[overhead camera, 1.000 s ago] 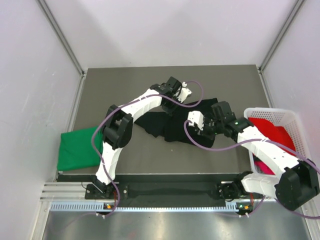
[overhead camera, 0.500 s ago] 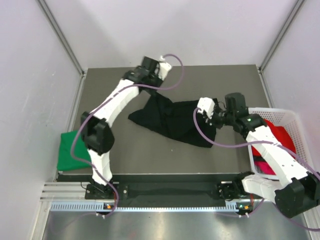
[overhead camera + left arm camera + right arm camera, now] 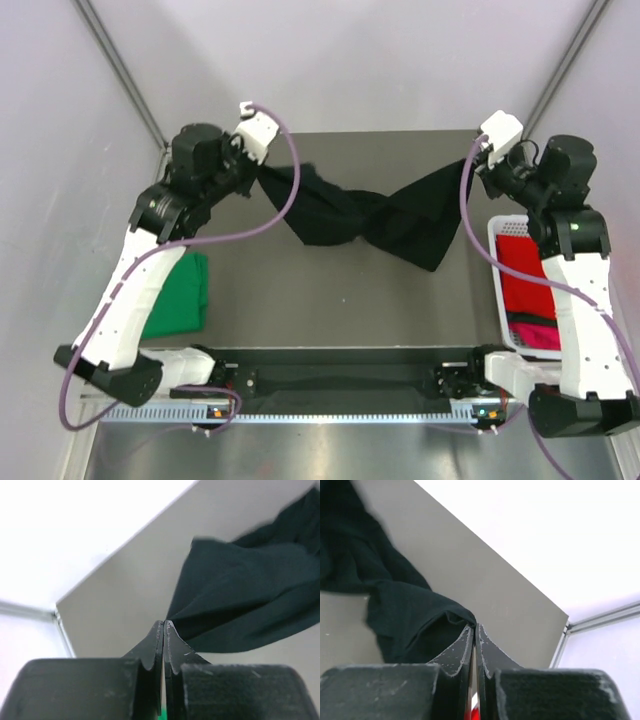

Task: Fold and stack the t-shirts
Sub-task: Flatten the tshirt out

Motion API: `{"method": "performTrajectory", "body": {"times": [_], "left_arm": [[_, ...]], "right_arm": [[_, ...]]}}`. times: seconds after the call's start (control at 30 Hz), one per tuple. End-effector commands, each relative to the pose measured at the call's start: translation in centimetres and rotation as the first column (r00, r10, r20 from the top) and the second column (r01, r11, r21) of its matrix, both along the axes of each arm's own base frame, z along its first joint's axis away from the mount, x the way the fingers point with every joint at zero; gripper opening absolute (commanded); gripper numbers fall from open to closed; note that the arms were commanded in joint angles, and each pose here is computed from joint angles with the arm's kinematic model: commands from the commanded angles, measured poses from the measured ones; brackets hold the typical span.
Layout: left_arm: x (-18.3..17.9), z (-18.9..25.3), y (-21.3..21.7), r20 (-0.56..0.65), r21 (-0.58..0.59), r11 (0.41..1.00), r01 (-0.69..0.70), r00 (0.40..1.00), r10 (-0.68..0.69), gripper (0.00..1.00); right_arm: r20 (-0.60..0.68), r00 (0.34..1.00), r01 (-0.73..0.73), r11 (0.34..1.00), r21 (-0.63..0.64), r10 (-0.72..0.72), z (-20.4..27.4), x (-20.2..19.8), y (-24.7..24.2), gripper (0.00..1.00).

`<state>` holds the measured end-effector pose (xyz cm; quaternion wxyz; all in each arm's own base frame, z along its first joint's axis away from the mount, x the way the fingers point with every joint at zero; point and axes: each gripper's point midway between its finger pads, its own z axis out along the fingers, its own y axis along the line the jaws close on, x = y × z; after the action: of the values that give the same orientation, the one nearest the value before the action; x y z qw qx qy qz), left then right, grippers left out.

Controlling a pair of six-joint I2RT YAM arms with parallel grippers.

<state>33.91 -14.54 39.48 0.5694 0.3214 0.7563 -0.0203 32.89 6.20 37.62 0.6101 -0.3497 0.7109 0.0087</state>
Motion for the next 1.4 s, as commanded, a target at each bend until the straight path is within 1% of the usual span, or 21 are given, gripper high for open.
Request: {"method": "performTrajectory", "body": {"times": [0.0,0.03,0.07,0.13,0.17,0.2,0.23,0.3,0.33,0.37,0.4,0.5,0.63,0.7,0.8,0.9,0.97,1.03,1.17,1.27,1.37], "left_arm": [[-1.3,-3.0,2.8,-0.041,0.081,0.996,-0.046,0.998,0.050,0.00],[-1.5,-4.7,4.0,-0.068,0.106,0.992,-0.068,0.995,0.076,0.00],[-2.5,-4.1,5.1,-0.033,0.110,0.990,-0.088,0.995,0.093,0.00],[-3.4,-5.9,7.6,-0.022,0.149,0.978,-0.145,0.989,0.149,0.00],[-3.7,-9.3,8.9,-0.069,0.197,0.965,-0.170,0.980,0.187,0.00],[-3.9,-8.7,9.0,-0.047,0.195,0.966,-0.171,0.982,0.183,0.00],[-4.4,-12.2,10.1,-0.106,0.248,0.949,-0.193,0.969,0.225,0.00],[-5.1,-15.2,10.7,-0.165,0.290,0.939,-0.186,0.957,0.240,0.00],[-5.6,-16.7,10.4,-0.212,0.296,0.943,-0.153,0.952,0.221,0.05],[-5.7,-17.3,10.1,-0.244,0.281,0.948,-0.148,0.945,0.219,0.17],[-5.5,-16.7,9.6,-0.240,0.259,0.956,-0.138,0.950,0.202,0.45],[-4.3,-14.4,6.5,-0.214,0.142,0.989,-0.046,0.974,0.076,0.59],[-3.4,-14.9,1.6,-0.343,0.048,0.994,0.095,0.936,-0.073,0.58],[-3.1,-17.7,-0.7,-0.459,0.045,0.986,0.161,0.880,-0.123,0.56],[-4.3,-21.2,-5.3,-0.515,0.088,0.956,0.281,0.834,-0.198,0.56],[-4.4,-24.5,-7.7,-0.567,0.108,0.942,0.318,0.798,-0.204,0.63],[-4.6,-26.4,-9.1,-0.617,0.120,0.932,0.342,0.761,-0.200,0.63],[-4.3,-26.9,-10.2,-0.621,0.141,0.926,0.349,0.760,-0.192,0.61],[-4.5,-29.2,-12.2,-0.688,0.156,0.917,0.368,0.707,-0.167,0.51],[-5.4,-30.5,-13.9,-0.706,0.193,0.892,0.410,0.689,-0.164,0.43],[-6.6,-31.9,-15.4,-0.719,0.252,0.858,0.448,0.680,-0.143,0.40]], "right_arm": [[-0.030,1.000,-0.001,0.999,0.043,0.002,0.6,-2.2,0.2,0.00],[-0.003,1.000,0.012,0.999,0.036,-0.012,1.2,-2.8,-0.1,0.00],[0.004,0.999,0.045,0.999,0.027,-0.045,1.1,-2.8,-0.7,0.00],[-0.022,0.995,0.096,0.995,0.018,-0.096,-0.7,-2.9,-1.6,0.00],[-0.056,0.993,0.105,0.994,0.010,-0.105,-1.9,-2.7,-1.8,0.00],[-0.074,0.991,0.111,0.994,0.006,-0.110,-2.7,-2.6,-1.9,0.00],[-0.117,0.986,0.122,0.993,-0.002,-0.121,-4.3,-2.1,-2.1,0.00],[-0.196,0.974,0.114,0.993,-0.003,-0.112,-7.3,-2.0,-1.9,0.00],[-0.232,0.967,0.108,0.994,0.007,-0.103,-8.5,-2.0,-1.7,0.00],[-0.267,0.961,0.081,0.996,0.021,-0.073,-9.9,-2.3,-1.1,0.00],[-0.286,0.956,0.073,0.997,0.032,-0.061,-10.5,-2.3,-0.9,0.00],[-0.317,0.948,0.061,0.997,0.055,-0.041,-11.7,-2.4,-0.4,0.00],[-0.343,0.939,0.048,0.995,0.083,-0.017,-12.5,-2.6,0.2,0.00],[-0.356,0.934,0.040,0.996,0.084,-0.008,-13.1,-2.9,0.3,0.00],[-0.385,0.923,0.050,0.997,0.058,-0.024,-14.8,-3.1,-0.1,0.00],[-0.423,0.906,0.048,0.998,0.046,-0.024,-16.5,-3.5,-0.2,0.00],[-0.442,0.897,0.044,0.998,0.053,-0.016,-17.3,-3.7,0.0,0.00],[-0.441,0.898,0.046,0.997,0.059,-0.016,-17.4,-3.7,0.0,0.00],[-0.445,0.896,0.046,0.997,0.058,-0.016,-18.1,-3.8,0.0,0.00],[-0.453,0.891,0.045,0.998,0.047,-0.019,-18.7,-4.0,-0.1,0.00],[-0.444,0.896,0.045,0.999,0.029,-0.027,-18.6,-3.9,-0.4,0.00]]}}
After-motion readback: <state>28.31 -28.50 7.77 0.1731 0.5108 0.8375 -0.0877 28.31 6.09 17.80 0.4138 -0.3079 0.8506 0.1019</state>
